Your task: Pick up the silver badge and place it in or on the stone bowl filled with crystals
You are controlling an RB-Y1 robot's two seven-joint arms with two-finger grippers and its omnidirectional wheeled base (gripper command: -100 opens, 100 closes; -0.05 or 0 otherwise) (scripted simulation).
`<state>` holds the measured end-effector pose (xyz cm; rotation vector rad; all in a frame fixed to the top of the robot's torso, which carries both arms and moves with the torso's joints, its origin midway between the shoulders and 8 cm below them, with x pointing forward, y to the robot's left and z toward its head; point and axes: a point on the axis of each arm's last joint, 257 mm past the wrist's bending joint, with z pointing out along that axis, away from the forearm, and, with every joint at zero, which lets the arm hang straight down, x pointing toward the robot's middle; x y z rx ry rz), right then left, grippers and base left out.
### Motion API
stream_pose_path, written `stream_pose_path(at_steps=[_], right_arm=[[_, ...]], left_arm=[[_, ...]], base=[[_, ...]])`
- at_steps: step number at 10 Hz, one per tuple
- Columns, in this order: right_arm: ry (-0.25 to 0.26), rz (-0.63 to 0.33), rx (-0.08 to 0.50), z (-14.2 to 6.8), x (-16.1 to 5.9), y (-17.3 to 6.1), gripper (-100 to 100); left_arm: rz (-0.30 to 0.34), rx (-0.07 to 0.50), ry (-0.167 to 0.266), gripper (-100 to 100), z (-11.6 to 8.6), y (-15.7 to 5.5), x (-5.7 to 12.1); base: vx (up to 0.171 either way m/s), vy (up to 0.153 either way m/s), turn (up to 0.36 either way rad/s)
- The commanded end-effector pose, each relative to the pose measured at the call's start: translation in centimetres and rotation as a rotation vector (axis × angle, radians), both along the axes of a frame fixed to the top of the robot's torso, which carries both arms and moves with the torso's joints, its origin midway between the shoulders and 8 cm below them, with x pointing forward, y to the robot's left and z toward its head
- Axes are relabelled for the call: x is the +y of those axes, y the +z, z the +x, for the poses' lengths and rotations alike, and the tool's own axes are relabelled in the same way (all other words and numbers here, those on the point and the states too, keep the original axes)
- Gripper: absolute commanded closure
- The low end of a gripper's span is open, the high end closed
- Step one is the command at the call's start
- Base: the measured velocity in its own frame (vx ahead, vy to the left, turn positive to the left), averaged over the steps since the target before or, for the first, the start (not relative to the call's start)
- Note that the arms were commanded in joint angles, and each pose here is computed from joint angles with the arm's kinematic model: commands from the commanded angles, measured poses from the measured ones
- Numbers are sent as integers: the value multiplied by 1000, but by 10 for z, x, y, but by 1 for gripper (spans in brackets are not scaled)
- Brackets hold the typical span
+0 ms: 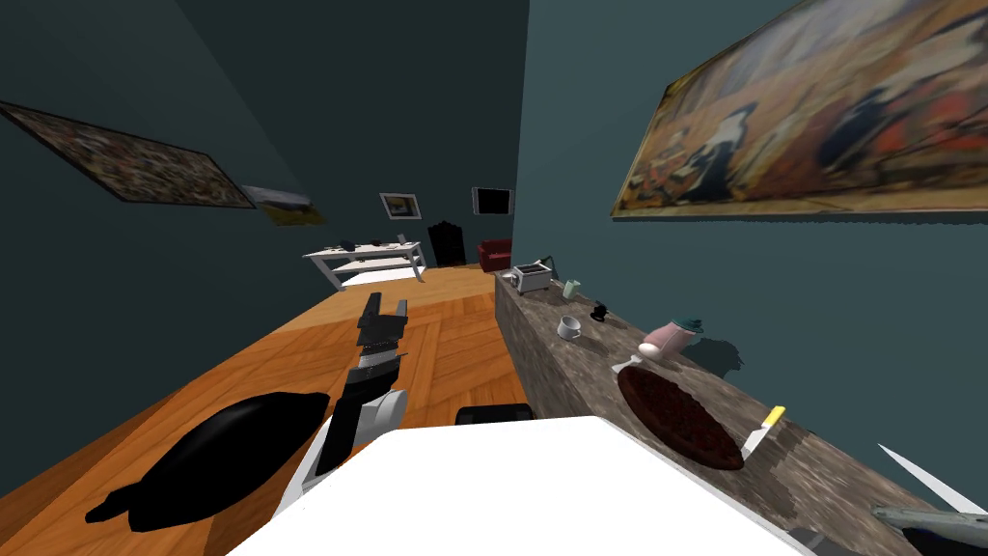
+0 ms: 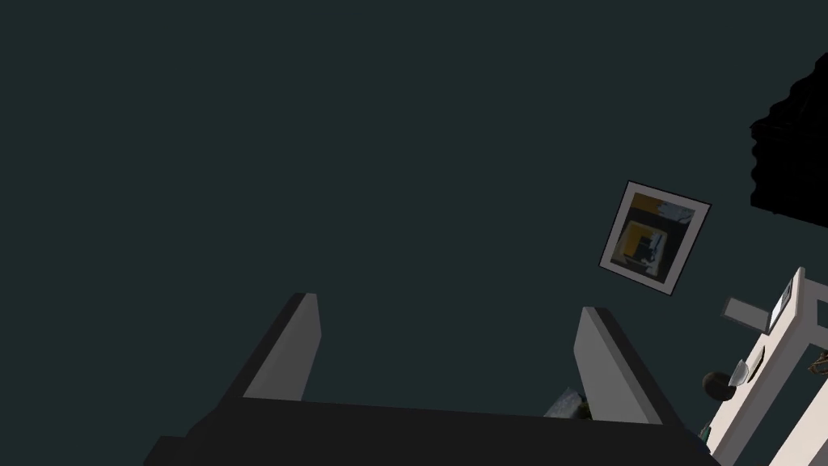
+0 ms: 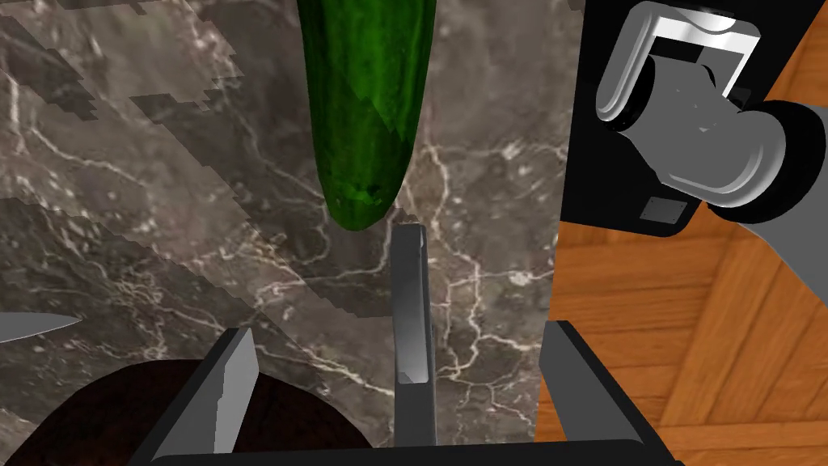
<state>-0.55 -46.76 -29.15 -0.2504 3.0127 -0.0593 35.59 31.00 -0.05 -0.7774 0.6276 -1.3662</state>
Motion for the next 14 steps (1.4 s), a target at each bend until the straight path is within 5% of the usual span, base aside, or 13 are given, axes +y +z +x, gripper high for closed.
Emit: stream_pose_path(at_steps=[1, 4, 5, 6, 12, 13, 14], right_arm=[[32, 17, 36, -4, 6, -2, -100], [52, 30, 56, -6, 11, -3, -100], [55, 31, 58, -6, 11, -3, 0], [53, 31, 56, -5, 9, -8, -100], [55, 30, 54, -1, 0, -25, -100], [54, 30, 53, 0, -1, -26, 100], [54, 30, 53, 0, -1, -26, 100]], left_arm=[[0, 0, 0, 0, 0, 0, 0], [0, 0, 0, 0, 0, 0, 0], [0, 0, 0, 0, 0, 0, 0], [0, 0, 0, 0, 0, 0, 0], [0, 0, 0, 0, 0, 0, 0], [0, 0, 0, 0, 0, 0, 0], [0, 0, 0, 0, 0, 0, 0]], base=[[12, -17, 106], [8, -11, 50], [0, 0, 0], [-3, 10, 4], [-10, 19, 2], [0, 0, 0], [0, 0, 0]])
